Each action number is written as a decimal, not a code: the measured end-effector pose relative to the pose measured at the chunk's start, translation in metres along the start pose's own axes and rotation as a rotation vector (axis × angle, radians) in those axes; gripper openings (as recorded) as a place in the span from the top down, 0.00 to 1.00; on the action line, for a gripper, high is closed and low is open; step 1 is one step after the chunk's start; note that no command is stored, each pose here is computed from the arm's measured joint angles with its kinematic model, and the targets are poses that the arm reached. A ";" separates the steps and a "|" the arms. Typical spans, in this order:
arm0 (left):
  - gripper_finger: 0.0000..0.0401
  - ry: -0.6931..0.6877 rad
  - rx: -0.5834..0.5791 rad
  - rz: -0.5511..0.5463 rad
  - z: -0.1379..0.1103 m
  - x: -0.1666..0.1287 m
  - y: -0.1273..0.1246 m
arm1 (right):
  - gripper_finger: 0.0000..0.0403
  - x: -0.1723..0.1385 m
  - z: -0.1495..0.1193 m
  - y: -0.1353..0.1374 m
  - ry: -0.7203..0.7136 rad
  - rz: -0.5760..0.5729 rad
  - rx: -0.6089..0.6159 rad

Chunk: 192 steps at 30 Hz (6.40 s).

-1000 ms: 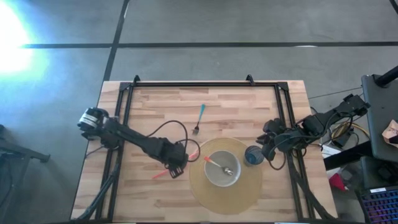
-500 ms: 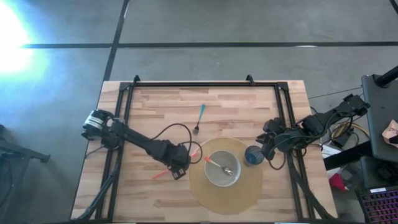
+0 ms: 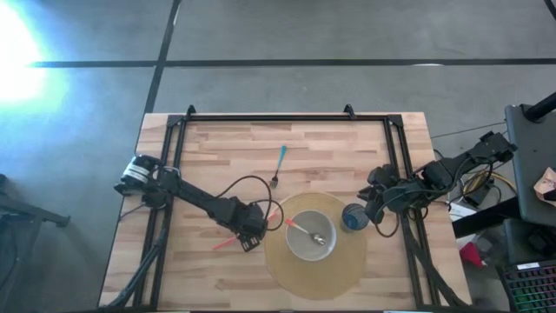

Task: Pick & Place Utensil
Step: Put the orange straw into the blue cup

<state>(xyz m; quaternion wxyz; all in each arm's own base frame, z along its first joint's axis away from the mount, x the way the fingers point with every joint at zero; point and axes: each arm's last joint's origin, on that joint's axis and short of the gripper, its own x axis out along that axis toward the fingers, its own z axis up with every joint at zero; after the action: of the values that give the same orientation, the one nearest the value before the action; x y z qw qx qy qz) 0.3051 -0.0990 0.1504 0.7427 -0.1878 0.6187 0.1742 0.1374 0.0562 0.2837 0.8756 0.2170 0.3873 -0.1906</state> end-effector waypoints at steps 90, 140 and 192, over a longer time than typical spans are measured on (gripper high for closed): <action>1.00 -1.257 0.381 -0.288 0.011 -0.118 0.016 | 0.68 0.049 0.047 0.098 -0.614 0.215 -0.574; 1.00 -1.318 0.402 -0.222 0.035 -0.113 0.010 | 0.70 0.072 0.079 0.109 -0.866 0.281 -0.471; 0.55 -1.258 0.382 -0.113 0.033 -0.111 0.017 | 0.98 0.029 0.074 0.076 -0.723 0.259 -0.434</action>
<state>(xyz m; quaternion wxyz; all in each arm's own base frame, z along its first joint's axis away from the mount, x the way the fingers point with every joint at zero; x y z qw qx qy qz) 0.3056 -0.0708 0.2636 0.9909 0.0528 0.0758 0.0984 0.2376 0.0757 0.3238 0.9967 -0.0061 0.0567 -0.0573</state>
